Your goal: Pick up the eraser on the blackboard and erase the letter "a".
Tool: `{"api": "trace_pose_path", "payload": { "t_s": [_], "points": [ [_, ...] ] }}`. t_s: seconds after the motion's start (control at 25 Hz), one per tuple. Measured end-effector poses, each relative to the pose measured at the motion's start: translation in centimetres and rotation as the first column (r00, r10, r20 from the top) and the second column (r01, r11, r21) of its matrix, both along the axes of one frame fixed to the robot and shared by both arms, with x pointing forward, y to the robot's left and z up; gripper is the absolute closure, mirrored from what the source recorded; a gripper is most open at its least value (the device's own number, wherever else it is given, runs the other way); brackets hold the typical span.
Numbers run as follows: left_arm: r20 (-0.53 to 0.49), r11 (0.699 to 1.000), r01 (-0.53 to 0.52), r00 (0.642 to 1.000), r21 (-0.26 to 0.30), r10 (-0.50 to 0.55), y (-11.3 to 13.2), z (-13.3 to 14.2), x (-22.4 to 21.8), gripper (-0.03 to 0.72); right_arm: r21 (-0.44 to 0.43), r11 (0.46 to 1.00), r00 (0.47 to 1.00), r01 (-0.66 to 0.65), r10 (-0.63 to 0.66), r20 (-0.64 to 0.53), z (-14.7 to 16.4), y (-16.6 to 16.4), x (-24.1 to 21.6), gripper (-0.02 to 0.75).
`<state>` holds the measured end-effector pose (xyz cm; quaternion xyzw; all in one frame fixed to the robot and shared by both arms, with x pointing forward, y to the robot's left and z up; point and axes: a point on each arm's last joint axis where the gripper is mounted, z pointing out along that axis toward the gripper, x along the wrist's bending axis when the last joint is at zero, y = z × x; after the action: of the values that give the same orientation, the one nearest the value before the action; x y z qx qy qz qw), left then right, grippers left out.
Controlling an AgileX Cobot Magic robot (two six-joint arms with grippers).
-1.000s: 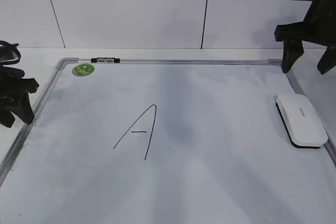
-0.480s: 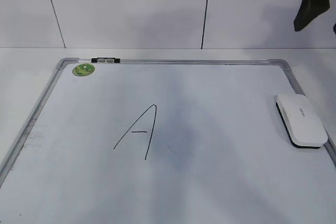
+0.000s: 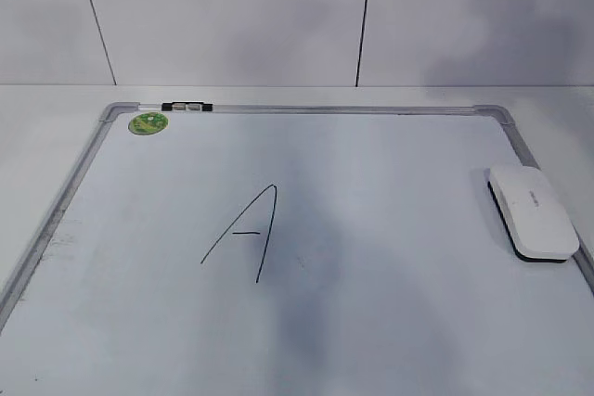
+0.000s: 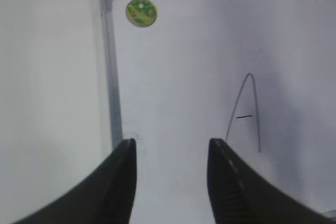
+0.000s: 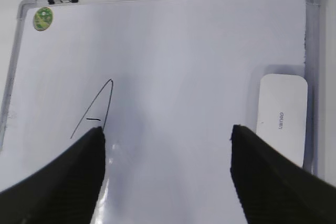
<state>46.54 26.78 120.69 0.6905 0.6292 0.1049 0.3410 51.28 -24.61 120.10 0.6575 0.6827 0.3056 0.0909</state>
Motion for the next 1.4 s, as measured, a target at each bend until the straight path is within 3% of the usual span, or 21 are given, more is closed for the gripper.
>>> {"api": "trace_pose_path", "payload": {
  "t_s": [0.24, 0.48, 0.76, 1.04, 1.2, 1.4],
  "points": [
    [0.164, 1.0, 0.016, 0.986, -0.02, -0.013, -0.1, 3.5, -6.0, 0.384, 0.019, 0.998, 0.991, -0.058, 0.055, 0.124, 3.3, 0.6, -4.6, 0.145],
    [0.309, 0.996, 0.091, 0.948, -0.016, -0.081, -0.8, 5.7, -11.9, 0.4, 0.055, 0.995, 0.977, -0.079, 0.067, 0.203, 4.6, 0.1, -9.8, 0.145],
    [0.477, 0.983, 0.182, 0.865, -0.012, -0.154, -0.5, 7.1, -19.4, 0.407, 0.09, 0.99, 0.952, -0.105, 0.074, 0.299, 4.9, -0.6, -16.4, 0.145],
    [0.597, 0.976, 0.216, 0.785, -0.008, -0.168, 0.6, 7.1, -25.1, 0.44, 0.092, 0.989, 0.925, -0.114, 0.072, 0.373, 3.0, -1.6, -22.6, 0.145],
    [0.604, 0.976, 0.216, 0.779, -0.008, -0.167, 0.9, 5.6, -26.5, 0.444, 0.091, 0.989, 0.915, -0.116, 0.071, 0.398, 1.6, -2.0, -24.9, 0.145],
    [0.549, 0.976, 0.215, 0.817, -0.009, -0.175, 0.9, 2.3, -26.5, 0.444, 0.09, 0.989, 0.906, -0.118, 0.07, 0.419, -0.1, -2.3, -26.9, 0.145]
  ]
}}
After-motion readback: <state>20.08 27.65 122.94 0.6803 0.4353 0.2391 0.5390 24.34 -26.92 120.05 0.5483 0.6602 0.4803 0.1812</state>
